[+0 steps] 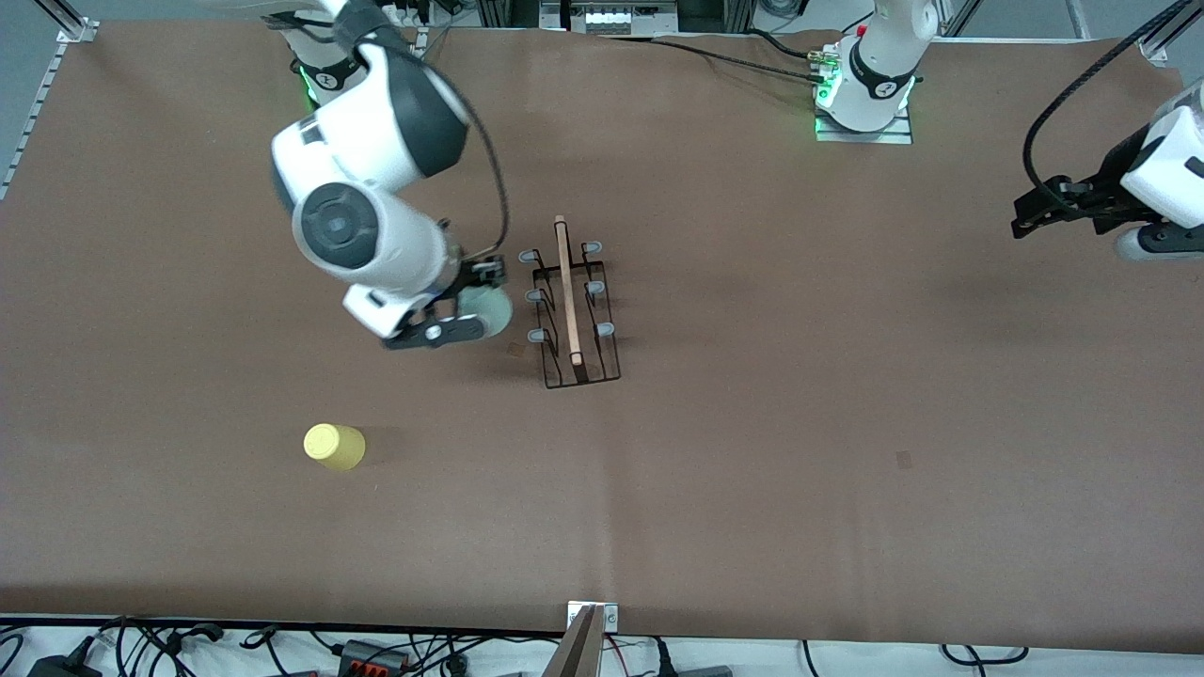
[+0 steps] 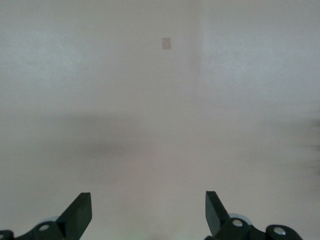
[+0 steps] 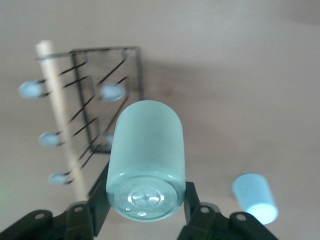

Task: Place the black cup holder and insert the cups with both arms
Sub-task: 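Hang the teal cup on a holder peg and open the right gripper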

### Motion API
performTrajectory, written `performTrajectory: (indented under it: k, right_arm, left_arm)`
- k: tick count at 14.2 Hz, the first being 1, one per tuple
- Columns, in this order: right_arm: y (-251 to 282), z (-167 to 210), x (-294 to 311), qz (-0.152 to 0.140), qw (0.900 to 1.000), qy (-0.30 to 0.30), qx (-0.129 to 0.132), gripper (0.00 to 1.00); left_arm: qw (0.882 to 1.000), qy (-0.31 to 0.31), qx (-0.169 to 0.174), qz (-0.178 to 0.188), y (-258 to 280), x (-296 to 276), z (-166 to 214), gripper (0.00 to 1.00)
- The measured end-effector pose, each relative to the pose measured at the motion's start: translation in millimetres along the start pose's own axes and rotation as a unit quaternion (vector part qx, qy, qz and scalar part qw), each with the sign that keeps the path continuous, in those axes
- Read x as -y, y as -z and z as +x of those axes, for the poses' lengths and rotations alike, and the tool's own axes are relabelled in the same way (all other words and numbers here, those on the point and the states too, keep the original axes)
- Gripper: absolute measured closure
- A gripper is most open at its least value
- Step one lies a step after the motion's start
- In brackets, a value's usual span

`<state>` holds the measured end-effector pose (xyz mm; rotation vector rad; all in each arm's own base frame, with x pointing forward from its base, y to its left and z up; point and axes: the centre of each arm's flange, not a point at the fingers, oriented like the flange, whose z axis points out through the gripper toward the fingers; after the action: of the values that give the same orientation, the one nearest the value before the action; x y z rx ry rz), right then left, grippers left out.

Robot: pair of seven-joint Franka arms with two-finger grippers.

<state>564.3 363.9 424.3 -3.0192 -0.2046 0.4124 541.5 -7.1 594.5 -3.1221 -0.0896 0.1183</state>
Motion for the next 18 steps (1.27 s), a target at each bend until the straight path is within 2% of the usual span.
performTrajectory:
  k: [3,7,10,18]
  right_arm:
    - [-19,-12,29,-0.005,1.0,0.012,0.016,0.37]
    - [-57,-12,28,-0.023,0.998,0.011,0.056,0.37]
    - [-59,-17,23,-0.035,0.996,0.01,0.078,0.37]
    - [-65,-23,32,-0.03,0.995,0.015,0.091,0.37]
  left_arm:
    - [1.0,0.001,-0.004,0.0,1,0,0,0.0]
    - [1.0,0.005,-0.008,-0.001,2,5,1,0.0]
    - [1.0,0.01,-0.009,-0.001,2,10,2,0.0]
    - [1.0,0.01,-0.013,-0.002,6,11,2,0.0]
